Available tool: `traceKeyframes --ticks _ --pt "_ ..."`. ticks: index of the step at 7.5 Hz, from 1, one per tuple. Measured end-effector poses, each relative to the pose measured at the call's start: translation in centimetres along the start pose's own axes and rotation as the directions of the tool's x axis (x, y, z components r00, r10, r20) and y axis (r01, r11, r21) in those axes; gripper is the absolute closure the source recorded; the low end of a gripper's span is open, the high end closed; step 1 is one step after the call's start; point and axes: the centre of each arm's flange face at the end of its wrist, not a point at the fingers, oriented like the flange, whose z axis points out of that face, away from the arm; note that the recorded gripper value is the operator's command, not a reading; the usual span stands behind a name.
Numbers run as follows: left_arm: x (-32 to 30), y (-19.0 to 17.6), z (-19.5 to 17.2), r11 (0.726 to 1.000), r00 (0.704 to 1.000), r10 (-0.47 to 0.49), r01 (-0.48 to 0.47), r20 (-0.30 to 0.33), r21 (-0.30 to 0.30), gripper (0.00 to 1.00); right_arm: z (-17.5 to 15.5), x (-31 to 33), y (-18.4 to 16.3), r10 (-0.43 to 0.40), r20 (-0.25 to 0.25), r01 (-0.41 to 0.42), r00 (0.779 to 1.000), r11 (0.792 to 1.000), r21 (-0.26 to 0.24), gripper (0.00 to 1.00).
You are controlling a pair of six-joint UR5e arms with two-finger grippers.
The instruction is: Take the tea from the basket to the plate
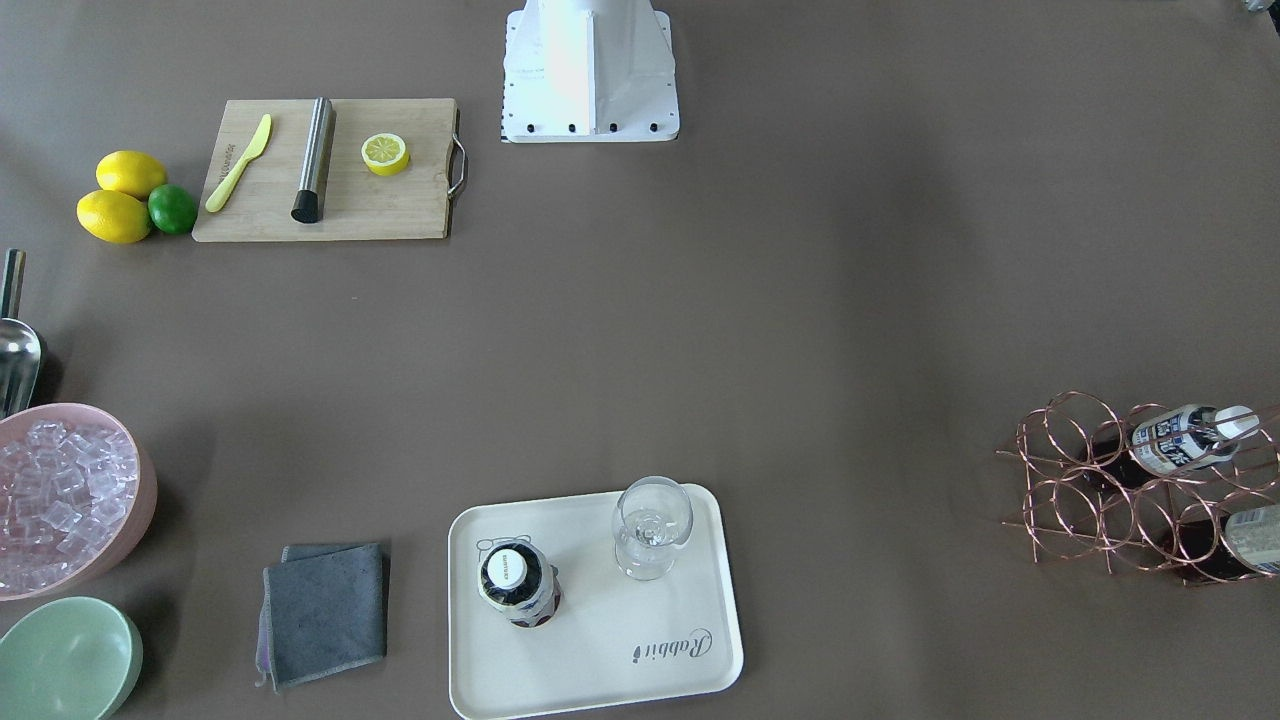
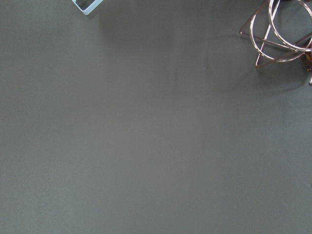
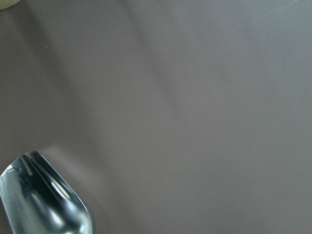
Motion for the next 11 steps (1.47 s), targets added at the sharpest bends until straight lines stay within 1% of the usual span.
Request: traceKeyframes --ticks 1,3,4,5,6,7,8,10,11 --pt "0.1 0.0 0.0 1.000 1.000 0.015 -0.015 -0.005 0.016 0.02 0.6 0.8 0.4 0.004 0.003 -0.004 1.000 1.000 0.005 0.00" --pt "0.3 0.0 0.2 1.000 0.999 0.024 -0.023 -0.042 0.018 0.02 1.0 1.6 1.5 -0.016 0.005 0.016 1.000 1.000 0.024 0.00" --pt "0.4 0.0 0.3 1.000 0.998 0.025 -0.024 -0.052 0.015 0.02 0.9 1.5 1.5 -0.036 0.011 0.035 0.999 0.999 0.040 0.00" --pt "0.4 0.0 0.5 1.000 0.998 0.024 -0.024 -0.057 0.012 0.02 0.8 1.3 1.5 -0.073 0.016 0.072 0.997 0.996 0.055 0.00" --pt "0.3 0.0 0.6 1.000 0.998 0.023 -0.023 -0.058 0.010 0.02 0.8 1.3 1.5 -0.141 0.017 0.140 0.990 0.988 0.067 0.00" --pt "0.3 0.0 0.6 1.000 0.998 0.023 -0.023 -0.059 0.010 0.02 1.1 1.4 1.6 -0.210 0.011 0.209 0.978 0.976 0.070 0.00" --pt "0.3 0.0 0.6 1.000 0.998 0.024 -0.023 -0.060 0.010 0.02 1.3 1.2 1.7 -0.254 0.004 0.253 0.967 0.965 0.070 0.00" --pt "0.3 0.0 0.6 1.000 0.998 0.023 -0.023 -0.060 0.009 0.02 2.3 0.4 1.4 -0.294 -0.009 0.294 0.956 0.955 0.051 0.00" --pt "0.3 0.0 0.7 1.000 0.998 0.023 -0.022 -0.060 0.009 0.02 2.4 -0.4 1.3 -0.321 -0.012 0.322 0.947 0.945 0.054 0.00"
